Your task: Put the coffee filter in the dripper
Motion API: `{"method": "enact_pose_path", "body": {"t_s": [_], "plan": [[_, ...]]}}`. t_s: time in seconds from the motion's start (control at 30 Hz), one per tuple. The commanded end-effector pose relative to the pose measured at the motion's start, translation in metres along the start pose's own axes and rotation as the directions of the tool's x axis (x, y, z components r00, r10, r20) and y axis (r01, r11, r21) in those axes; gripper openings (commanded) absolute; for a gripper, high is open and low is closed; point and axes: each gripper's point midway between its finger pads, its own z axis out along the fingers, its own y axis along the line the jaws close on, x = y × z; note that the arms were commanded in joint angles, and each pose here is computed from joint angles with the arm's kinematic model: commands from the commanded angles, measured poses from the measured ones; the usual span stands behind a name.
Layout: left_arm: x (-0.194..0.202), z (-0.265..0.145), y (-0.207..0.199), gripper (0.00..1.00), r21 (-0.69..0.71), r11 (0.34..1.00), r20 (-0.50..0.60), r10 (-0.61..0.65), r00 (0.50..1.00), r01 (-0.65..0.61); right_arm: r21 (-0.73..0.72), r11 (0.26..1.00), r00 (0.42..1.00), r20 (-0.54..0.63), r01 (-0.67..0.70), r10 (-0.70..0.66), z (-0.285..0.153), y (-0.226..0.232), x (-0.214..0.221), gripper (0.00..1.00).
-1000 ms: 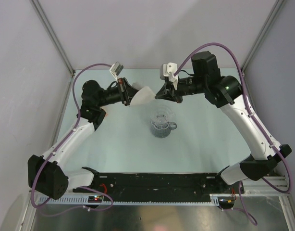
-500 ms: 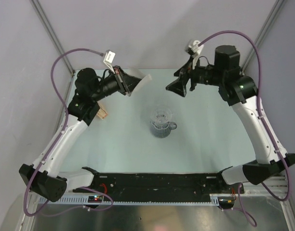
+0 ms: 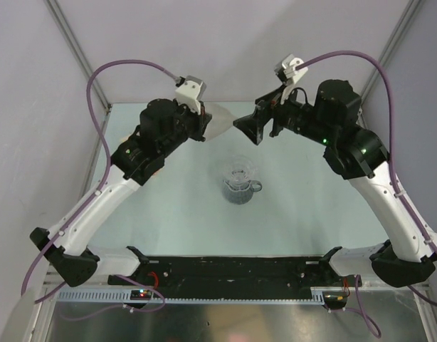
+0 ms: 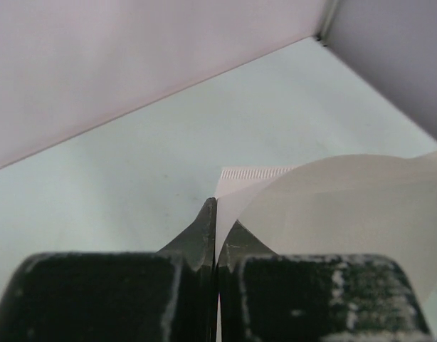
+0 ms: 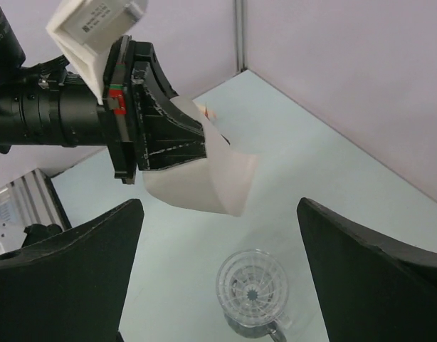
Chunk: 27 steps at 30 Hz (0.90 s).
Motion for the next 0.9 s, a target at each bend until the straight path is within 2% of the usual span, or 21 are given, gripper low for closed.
{"method": "enact_pose_path", "body": {"t_s": [0.0, 0.13, 0.53, 0.87], "plan": [[-0.020, -0.005, 0.018, 0.00, -0.139, 0.984, 0.026, 0.120, 0.992, -0.115, 0.135, 0.990, 0.999, 0.005, 0.050, -0.051, 0.008, -0.013, 0.000, 0.97], [-0.020, -0.004, 0.012, 0.00, -0.144, 0.981, 0.024, 0.136, 0.990, -0.131, 0.173, 0.984, 1.000, -0.007, 0.031, -0.030, 0.020, -0.015, 0.008, 0.99], [-0.023, -0.005, 0.004, 0.00, -0.131, 0.985, 0.043, 0.116, 0.992, -0.110, 0.172, 0.975, 0.986, -0.059, -0.144, 0.156, 0.050, -0.015, 0.037, 0.96], [-0.026, -0.004, -0.004, 0.00, -0.111, 0.986, 0.062, 0.128, 0.990, -0.121, 0.136, 0.965, 0.968, -0.084, -0.225, 0.238, 0.064, -0.012, 0.049, 0.82]]}}
